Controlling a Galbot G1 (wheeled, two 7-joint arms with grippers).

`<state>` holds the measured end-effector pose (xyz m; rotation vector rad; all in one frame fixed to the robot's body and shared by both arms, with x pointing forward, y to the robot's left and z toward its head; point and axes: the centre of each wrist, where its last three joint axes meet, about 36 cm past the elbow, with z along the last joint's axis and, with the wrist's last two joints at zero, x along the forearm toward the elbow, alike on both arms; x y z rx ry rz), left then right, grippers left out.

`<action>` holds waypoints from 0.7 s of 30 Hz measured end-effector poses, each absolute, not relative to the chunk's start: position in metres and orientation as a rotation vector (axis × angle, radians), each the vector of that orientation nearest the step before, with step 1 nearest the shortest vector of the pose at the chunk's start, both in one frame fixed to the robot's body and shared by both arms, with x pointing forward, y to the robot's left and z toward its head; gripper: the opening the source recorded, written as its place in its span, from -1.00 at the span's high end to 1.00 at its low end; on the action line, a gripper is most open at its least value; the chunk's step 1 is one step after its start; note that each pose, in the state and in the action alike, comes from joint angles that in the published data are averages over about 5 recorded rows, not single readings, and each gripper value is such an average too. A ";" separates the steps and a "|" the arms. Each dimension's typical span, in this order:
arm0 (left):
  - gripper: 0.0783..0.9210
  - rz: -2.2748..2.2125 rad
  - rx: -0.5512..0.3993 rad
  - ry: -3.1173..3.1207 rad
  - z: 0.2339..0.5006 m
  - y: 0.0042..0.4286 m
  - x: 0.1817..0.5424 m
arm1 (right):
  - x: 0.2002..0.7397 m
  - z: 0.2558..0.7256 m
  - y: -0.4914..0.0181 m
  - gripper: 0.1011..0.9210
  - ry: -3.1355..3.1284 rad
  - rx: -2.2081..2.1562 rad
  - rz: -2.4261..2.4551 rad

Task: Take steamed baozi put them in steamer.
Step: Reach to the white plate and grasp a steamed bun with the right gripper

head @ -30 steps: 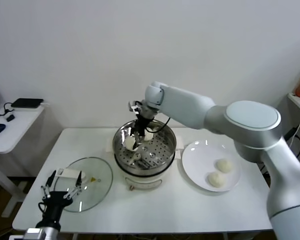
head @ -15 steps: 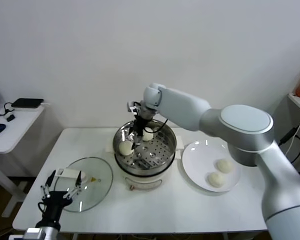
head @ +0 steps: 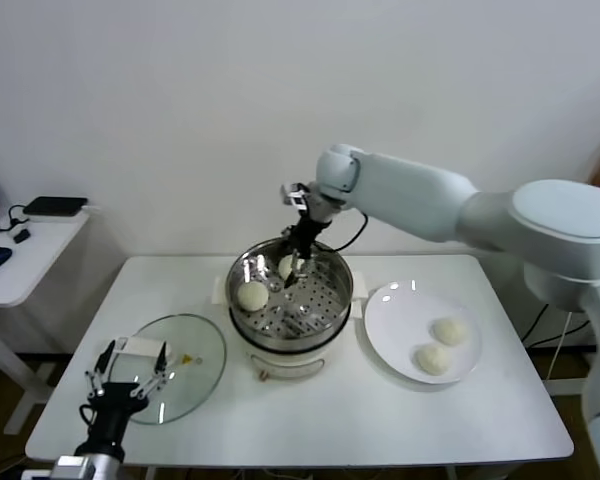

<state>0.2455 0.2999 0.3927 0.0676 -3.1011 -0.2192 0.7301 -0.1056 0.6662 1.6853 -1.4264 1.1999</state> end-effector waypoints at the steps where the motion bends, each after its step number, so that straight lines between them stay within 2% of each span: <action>1: -0.77 -0.220 0.066 -3.100 0.393 0.299 0.245 | 0.729 0.671 -0.116 -0.76 -1.426 1.679 1.206; 12: -0.77 -0.227 0.051 -3.099 0.395 0.296 0.245 | 0.709 0.691 -0.246 -0.76 -1.381 1.583 1.305; 21: -0.77 -0.236 0.042 -3.091 0.394 0.294 0.243 | 0.677 0.652 -0.331 -0.76 -1.287 1.520 1.334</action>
